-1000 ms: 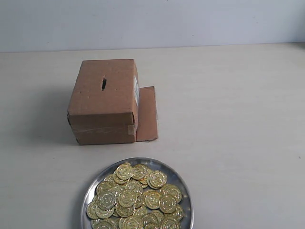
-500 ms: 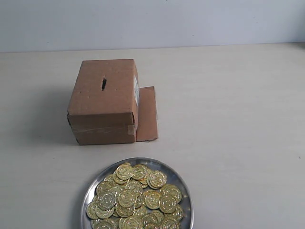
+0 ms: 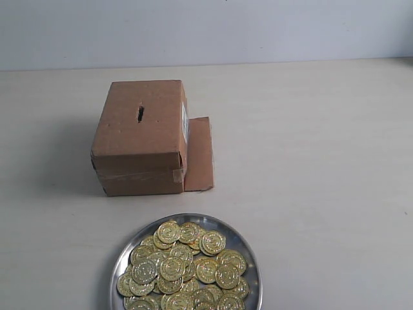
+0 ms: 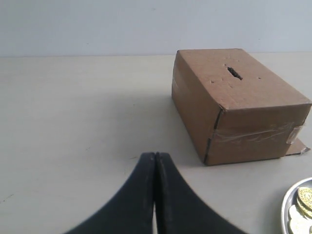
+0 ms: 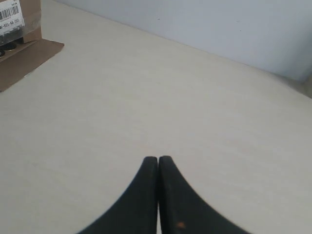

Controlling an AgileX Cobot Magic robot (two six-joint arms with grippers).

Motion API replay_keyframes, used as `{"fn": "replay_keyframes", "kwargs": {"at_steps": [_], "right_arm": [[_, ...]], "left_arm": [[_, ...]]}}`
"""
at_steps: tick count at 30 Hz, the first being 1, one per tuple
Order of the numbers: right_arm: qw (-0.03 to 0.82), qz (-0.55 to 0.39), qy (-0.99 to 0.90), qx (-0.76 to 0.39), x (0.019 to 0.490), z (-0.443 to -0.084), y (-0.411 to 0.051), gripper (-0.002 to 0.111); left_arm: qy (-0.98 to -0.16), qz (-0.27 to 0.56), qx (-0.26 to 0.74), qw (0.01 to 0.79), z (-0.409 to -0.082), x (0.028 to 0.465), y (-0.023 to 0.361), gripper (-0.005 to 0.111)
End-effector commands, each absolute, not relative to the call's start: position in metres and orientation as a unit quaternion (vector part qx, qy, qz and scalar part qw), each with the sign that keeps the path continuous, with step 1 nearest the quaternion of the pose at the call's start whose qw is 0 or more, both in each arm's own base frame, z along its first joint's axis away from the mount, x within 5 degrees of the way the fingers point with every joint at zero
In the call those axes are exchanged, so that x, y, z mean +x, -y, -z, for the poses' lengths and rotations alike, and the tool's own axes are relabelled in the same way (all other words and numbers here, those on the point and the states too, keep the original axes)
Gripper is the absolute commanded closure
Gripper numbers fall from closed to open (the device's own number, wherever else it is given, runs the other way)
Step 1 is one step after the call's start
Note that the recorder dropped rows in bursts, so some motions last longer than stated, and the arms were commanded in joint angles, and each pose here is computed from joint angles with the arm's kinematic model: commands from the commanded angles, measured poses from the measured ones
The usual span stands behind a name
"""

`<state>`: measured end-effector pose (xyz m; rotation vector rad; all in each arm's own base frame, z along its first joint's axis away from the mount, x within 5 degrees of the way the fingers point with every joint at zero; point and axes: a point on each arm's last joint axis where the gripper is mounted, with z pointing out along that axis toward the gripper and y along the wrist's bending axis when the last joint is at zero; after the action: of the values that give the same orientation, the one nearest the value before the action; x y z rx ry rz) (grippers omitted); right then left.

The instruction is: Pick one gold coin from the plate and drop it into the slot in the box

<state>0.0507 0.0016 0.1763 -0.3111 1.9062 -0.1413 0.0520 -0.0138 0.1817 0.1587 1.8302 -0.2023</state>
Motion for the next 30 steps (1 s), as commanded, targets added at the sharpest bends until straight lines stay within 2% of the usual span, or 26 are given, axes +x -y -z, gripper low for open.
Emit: {"fn": "replay_keyframes", "kwargs": {"at_steps": [1,10,15,21,30], "right_arm": [[0.573,0.061,-0.807,-0.128,0.051,-0.177,-0.001,0.108],[0.576,0.061,-0.805,-0.128,0.051,-0.176,-0.002,0.108],[0.636,0.057,-0.760,-0.120,0.055,-0.188,-0.003,0.108],[0.639,0.007,-0.766,-0.060,0.055,-0.189,-0.003,0.108],[0.637,0.001,-0.769,-0.052,0.055,-0.188,-0.003,0.108]], "left_arm": [[-0.788,0.092,0.068,0.605,-0.182,0.052,0.014,0.107],[-0.788,0.092,0.068,0.605,-0.182,0.052,0.014,0.107],[-0.788,0.092,0.068,0.605,-0.182,0.052,0.014,0.107],[-0.788,0.092,0.068,0.605,-0.182,0.052,0.014,0.107],[-0.788,0.091,0.068,0.604,-0.182,0.052,0.014,0.107]]}}
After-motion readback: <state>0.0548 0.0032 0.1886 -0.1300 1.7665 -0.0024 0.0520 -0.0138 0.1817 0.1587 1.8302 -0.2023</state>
